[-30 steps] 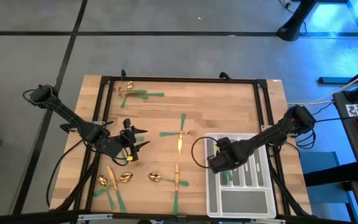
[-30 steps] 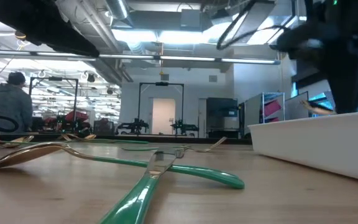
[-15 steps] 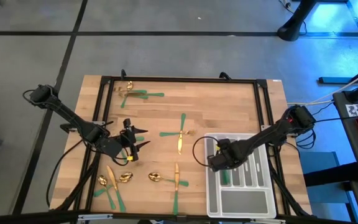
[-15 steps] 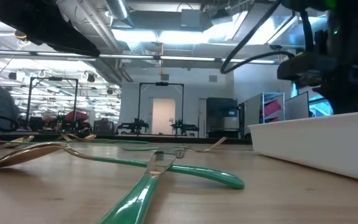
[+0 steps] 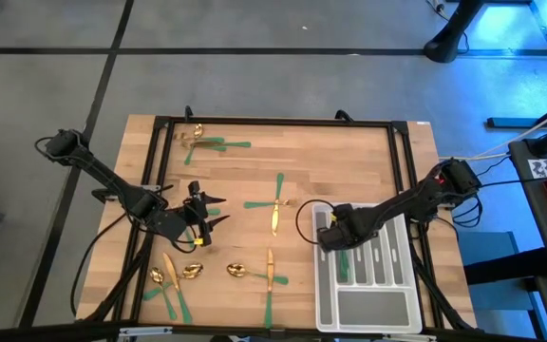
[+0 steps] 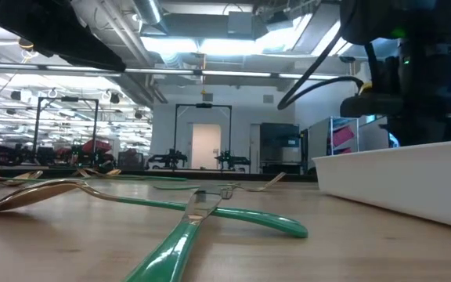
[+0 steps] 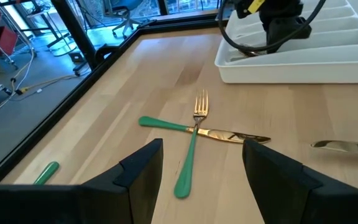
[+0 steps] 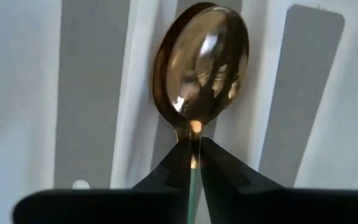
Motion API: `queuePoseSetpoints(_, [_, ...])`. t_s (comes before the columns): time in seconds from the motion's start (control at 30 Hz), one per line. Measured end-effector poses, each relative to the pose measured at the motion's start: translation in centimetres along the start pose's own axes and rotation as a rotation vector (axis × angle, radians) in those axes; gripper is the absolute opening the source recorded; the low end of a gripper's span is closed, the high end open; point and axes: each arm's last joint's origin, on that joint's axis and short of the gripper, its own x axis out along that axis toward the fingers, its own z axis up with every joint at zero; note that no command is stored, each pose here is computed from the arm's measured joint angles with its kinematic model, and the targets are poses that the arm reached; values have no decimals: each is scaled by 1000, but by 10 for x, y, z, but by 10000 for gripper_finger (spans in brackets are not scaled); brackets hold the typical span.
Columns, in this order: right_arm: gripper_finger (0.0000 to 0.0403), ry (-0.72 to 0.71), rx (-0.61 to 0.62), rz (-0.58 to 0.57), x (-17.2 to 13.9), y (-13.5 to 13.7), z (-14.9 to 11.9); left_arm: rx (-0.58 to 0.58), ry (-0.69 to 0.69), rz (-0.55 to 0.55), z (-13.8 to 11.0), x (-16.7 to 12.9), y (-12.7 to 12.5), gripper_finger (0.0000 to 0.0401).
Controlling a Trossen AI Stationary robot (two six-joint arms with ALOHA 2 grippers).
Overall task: Sort silverware
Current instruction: Put the bottom right green spoon into the silverware rack
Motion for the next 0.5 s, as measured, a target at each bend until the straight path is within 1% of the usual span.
queuePoseSetpoints(0.17, [90, -35, -15, -24, -1, -2, 1, 0, 0, 0, 0, 0, 0, 211])
queuePoseSetpoints(0.23, [110, -39, -38, -33, -6, -2, 2, 0, 0, 0, 0, 0, 0, 211])
queuePoseSetpoints(0.3, [126, -37, -74, -19, -17, 1, 2, 1, 1, 0, 0, 0, 0, 211])
queuePoseSetpoints(0.4, [142, -53, -156, 64, -37, 15, 2, 3, 3, 1, 0, 0, 0, 211])
queuePoseSetpoints(0.47, [146, -133, -234, 153, -51, 28, 3, 4, 2, 1, 0, 0, 0, 211])
queuePoseSetpoints(0.5, [147, -189, -277, 222, -58, 36, 3, 5, 2, 1, 0, 0, 0, 211])
